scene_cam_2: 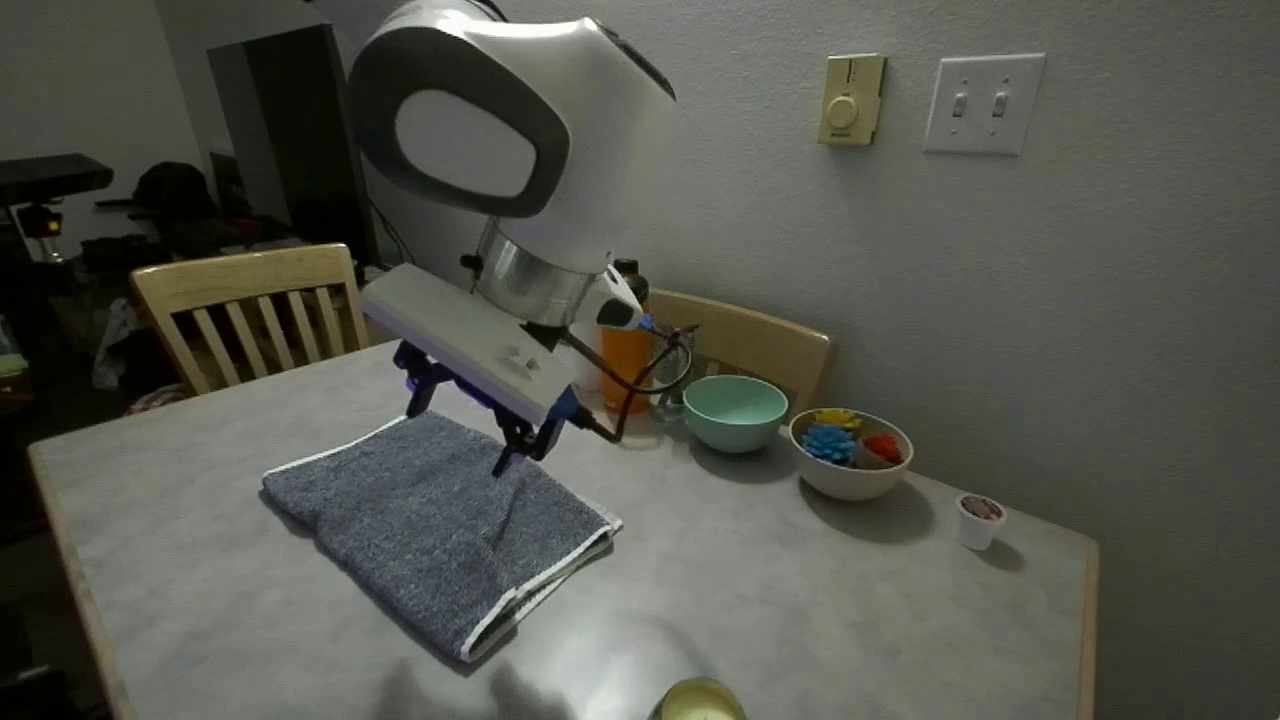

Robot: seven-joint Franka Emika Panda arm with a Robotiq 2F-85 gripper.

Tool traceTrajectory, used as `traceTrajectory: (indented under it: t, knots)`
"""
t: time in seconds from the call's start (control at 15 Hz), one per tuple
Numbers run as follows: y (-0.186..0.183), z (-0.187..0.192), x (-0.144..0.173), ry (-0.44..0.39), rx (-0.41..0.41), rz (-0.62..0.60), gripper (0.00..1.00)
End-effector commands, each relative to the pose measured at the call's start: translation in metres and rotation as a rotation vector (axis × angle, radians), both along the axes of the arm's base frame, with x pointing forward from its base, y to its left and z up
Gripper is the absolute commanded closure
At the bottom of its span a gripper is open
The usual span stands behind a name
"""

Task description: Fold the towel once

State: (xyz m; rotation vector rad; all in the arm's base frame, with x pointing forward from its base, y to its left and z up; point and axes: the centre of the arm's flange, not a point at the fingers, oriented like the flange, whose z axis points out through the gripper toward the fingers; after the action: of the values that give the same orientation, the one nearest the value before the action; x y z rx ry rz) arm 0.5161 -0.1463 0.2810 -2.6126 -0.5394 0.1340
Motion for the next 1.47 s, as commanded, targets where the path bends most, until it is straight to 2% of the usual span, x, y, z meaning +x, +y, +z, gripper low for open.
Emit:
traceTrajectory:
  t: [0.0, 0.4, 0.87, 1.4]
  knots:
    - [-0.002, -0.039, 0.017, 0.022, 0.069, -0.044, 0.0]
    - [-0.013, -0.079, 0.021, 0.08, 0.085, -0.075, 0.0]
    - [-0.032, -0.117, 0.032, 0.101, 0.125, -0.13, 0.0]
    - [-0.046, -0.13, 0.051, 0.13, 0.092, -0.159, 0.0]
